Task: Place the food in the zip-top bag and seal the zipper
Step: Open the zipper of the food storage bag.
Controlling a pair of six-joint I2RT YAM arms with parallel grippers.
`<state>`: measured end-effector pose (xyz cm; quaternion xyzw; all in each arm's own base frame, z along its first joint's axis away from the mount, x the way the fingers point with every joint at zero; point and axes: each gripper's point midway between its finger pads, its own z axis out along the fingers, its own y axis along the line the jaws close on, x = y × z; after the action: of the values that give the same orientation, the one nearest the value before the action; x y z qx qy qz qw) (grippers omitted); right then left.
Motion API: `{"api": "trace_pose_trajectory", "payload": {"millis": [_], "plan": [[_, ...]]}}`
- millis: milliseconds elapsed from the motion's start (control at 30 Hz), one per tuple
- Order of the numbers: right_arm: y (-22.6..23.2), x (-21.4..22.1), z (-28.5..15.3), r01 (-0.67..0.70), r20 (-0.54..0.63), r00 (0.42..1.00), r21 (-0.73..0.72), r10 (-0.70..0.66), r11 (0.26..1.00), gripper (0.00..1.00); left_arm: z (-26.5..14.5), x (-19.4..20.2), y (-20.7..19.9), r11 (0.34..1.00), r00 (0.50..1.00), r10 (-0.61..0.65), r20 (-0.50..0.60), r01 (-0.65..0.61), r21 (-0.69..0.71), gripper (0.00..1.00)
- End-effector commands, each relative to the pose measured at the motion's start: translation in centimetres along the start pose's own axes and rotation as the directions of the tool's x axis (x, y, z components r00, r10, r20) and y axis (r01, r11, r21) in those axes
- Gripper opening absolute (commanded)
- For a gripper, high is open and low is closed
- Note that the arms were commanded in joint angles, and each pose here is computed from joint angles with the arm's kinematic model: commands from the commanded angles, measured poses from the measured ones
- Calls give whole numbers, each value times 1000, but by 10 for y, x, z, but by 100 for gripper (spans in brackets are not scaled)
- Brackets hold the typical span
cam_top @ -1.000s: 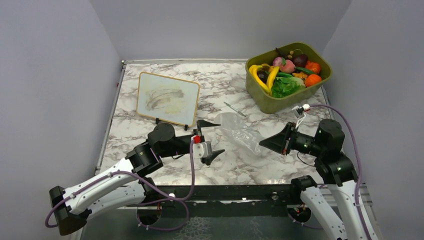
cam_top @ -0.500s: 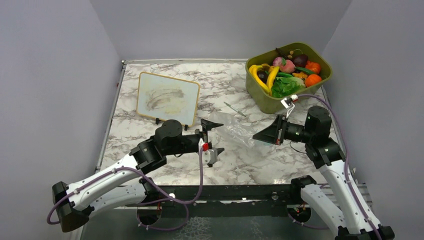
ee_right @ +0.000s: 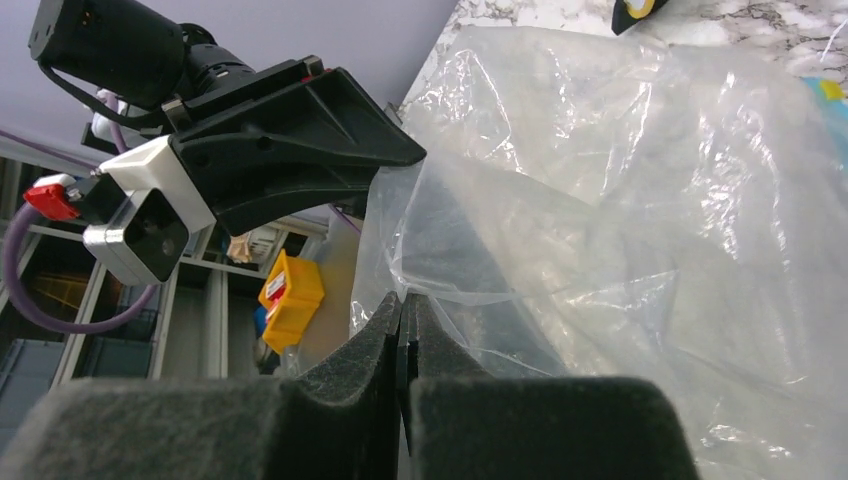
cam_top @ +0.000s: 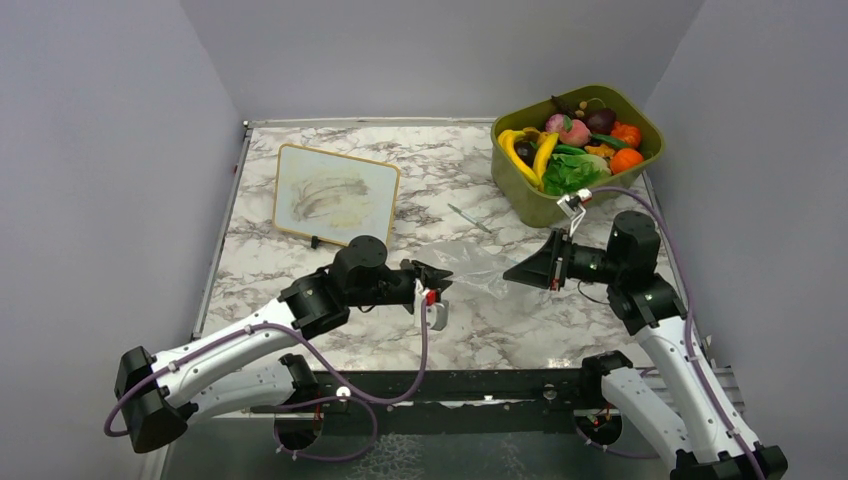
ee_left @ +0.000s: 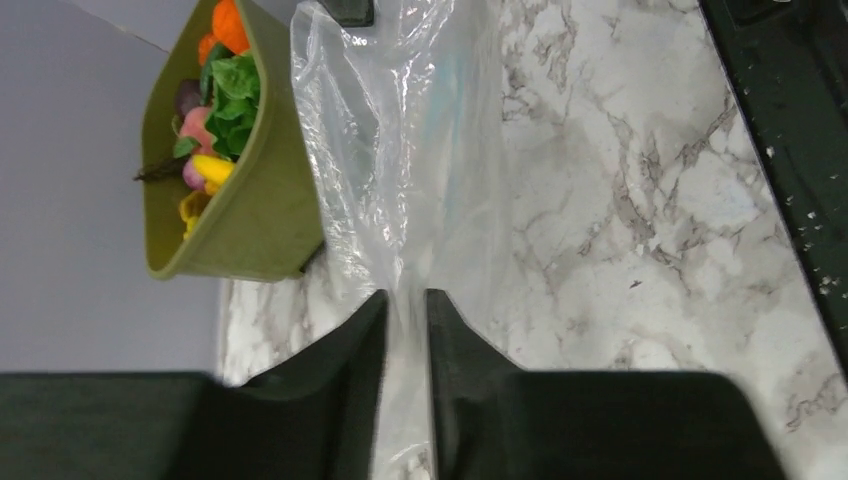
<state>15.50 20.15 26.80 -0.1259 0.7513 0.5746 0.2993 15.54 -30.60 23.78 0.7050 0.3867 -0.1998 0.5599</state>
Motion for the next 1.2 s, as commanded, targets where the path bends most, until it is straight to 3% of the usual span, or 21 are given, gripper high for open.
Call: {"api": "trace_pose_trajectory", "payload": {"millis": [0, 33, 167, 367, 500, 767, 933, 1167], "plan": [[11, 5, -5, 61, -12, 998, -40, -62, 997, 1, -9, -20, 15, 998, 998, 36, 49, -34, -45, 8], [12, 5, -5, 69, -8, 998, -41, -70, 997, 1, -11, -20, 15, 999, 998, 27, 51, -25, -48, 0], [17, -1, -9, 126, 35, 992, -24, -125, 992, 3, -19, -23, 13, 996, 997, -52, 61, 56, -73, 0], [16, -23, -22, 188, 173, 962, 129, -209, 974, 60, -28, -18, 18, 940, 957, -276, 90, 288, -185, 0], [11, -38, -37, 191, 270, 927, 260, -261, 947, 74, -37, -14, 23, 863, 902, -410, 131, 431, -263, 0], [-10, -39, -48, 118, 305, 920, 380, -245, 917, 81, -54, -19, 36, 709, 780, -599, 179, 621, -334, 0], [-2, -39, -49, 157, 327, 903, 351, -278, 923, 81, -74, -24, 60, 559, 693, -670, 267, 708, -432, 0], [12, -28, -39, 87, 360, 920, 200, -156, 976, 77, -106, -34, 91, 307, 545, -696, 467, 814, -492, 0]]}}
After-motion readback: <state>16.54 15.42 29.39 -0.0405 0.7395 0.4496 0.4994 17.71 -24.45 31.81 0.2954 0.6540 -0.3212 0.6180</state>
